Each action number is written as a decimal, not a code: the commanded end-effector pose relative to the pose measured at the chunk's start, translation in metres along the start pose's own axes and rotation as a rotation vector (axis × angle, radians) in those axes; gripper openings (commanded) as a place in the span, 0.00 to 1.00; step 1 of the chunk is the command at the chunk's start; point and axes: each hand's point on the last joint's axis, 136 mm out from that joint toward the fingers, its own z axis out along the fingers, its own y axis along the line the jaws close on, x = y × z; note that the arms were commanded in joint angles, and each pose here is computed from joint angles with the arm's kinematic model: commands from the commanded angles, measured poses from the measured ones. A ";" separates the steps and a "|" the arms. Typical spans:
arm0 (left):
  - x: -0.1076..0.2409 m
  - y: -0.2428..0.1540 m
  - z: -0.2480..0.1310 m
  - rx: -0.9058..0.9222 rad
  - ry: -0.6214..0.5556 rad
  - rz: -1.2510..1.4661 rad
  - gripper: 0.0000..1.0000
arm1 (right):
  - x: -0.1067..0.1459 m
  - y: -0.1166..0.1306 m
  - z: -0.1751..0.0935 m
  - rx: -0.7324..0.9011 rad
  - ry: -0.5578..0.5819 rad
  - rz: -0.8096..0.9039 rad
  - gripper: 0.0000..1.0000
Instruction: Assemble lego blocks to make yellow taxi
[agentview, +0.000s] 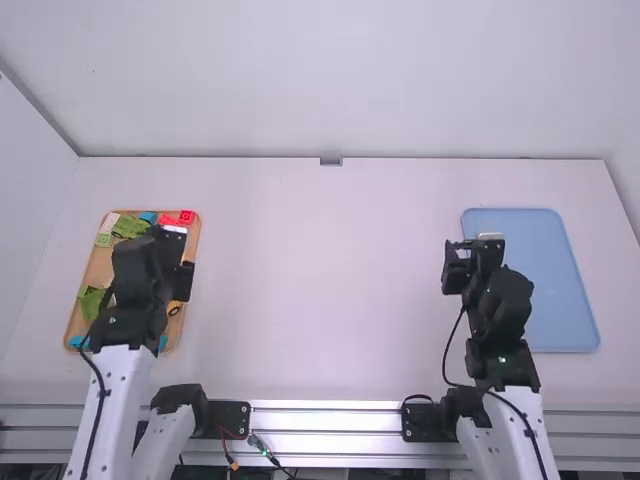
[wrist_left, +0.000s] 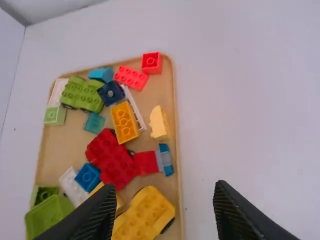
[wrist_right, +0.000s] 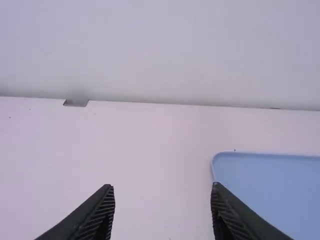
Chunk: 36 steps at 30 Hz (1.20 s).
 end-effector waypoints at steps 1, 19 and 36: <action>-0.011 0.017 0.001 -0.036 0.040 0.071 0.58 | -0.023 0.004 0.005 -0.023 -0.022 -0.018 0.58; -0.011 0.044 0.050 0.237 0.354 0.470 0.89 | -0.062 0.026 0.075 -0.130 0.017 -0.172 0.89; 0.089 0.050 0.085 0.570 0.636 0.517 0.99 | -0.075 0.039 0.104 -0.170 0.004 -0.207 0.99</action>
